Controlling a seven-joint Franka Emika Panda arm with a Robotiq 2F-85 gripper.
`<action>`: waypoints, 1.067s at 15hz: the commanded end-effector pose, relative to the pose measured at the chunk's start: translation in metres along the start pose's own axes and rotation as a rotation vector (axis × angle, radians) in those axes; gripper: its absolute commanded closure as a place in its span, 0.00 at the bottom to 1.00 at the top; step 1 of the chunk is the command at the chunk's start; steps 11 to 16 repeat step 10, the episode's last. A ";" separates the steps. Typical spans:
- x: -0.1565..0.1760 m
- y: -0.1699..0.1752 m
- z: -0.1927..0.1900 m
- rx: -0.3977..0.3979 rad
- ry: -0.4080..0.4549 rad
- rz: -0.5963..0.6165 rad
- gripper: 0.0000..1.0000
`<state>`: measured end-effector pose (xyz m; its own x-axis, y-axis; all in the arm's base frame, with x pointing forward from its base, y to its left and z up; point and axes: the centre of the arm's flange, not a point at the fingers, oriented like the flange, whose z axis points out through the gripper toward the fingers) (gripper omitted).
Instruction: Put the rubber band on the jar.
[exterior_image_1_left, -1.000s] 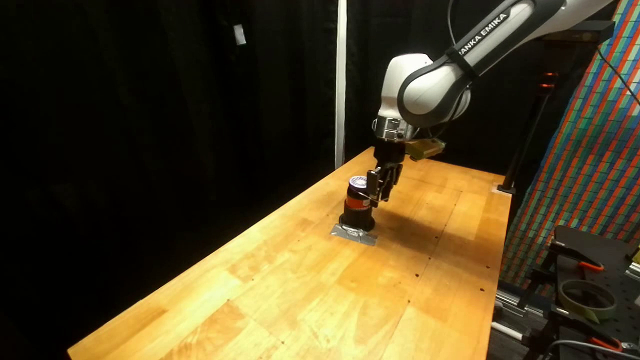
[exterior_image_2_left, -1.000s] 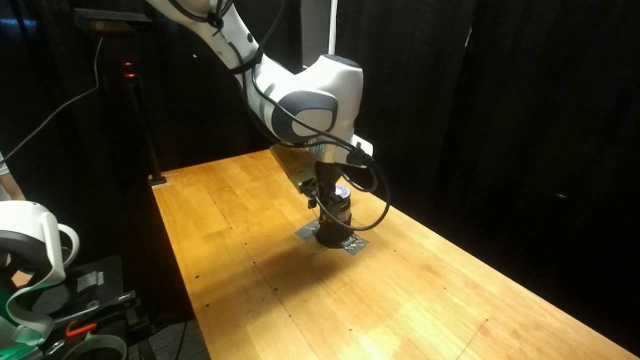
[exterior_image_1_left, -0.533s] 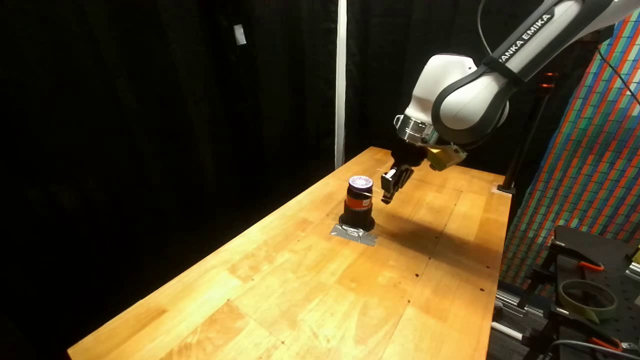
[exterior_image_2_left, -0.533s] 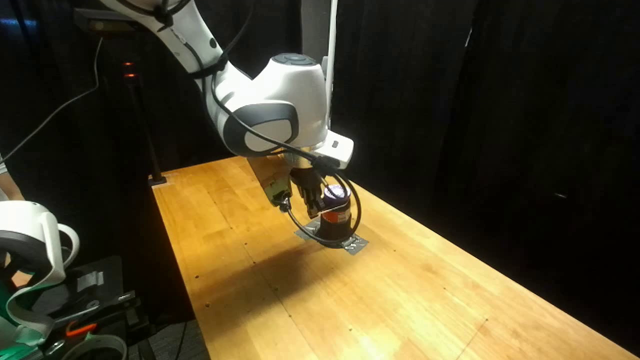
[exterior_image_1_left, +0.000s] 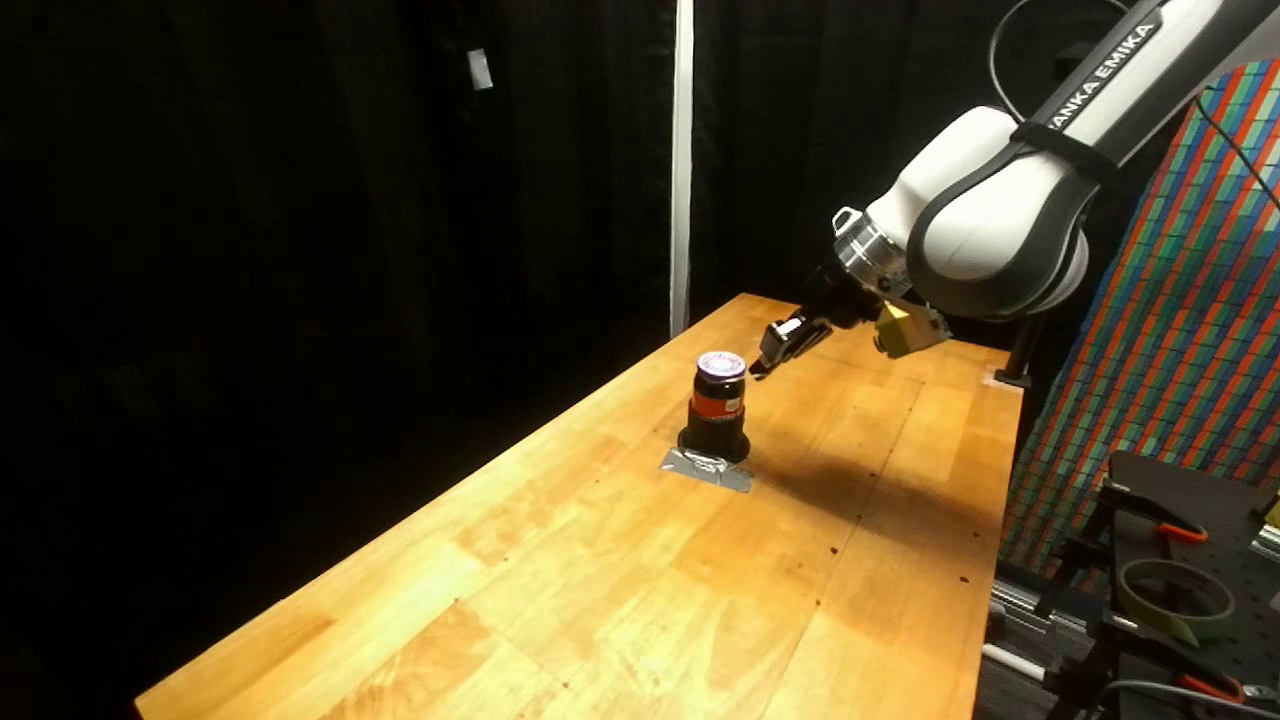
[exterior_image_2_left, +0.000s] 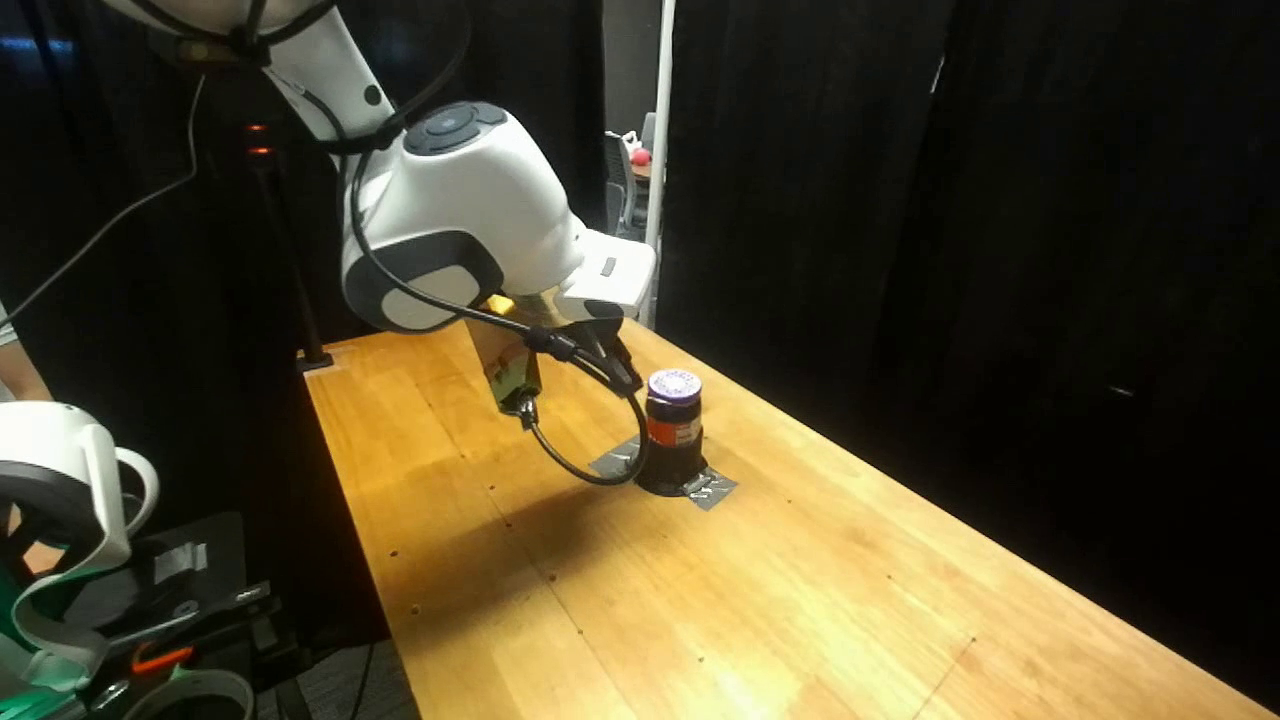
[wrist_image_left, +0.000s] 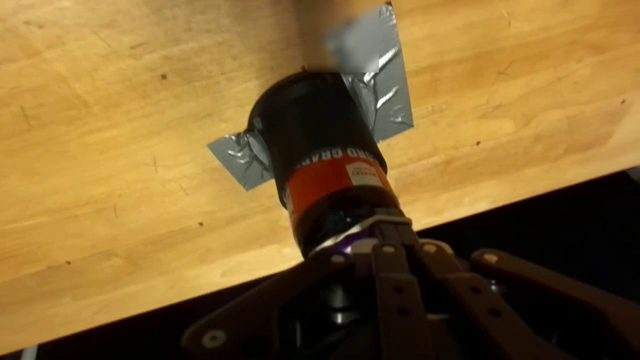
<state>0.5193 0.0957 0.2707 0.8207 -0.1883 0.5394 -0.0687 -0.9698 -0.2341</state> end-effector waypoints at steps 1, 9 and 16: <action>-0.016 0.013 -0.012 0.017 0.154 -0.001 1.00; -0.023 0.015 -0.005 0.030 0.193 0.028 0.84; -0.024 0.016 -0.004 0.038 0.189 0.038 0.77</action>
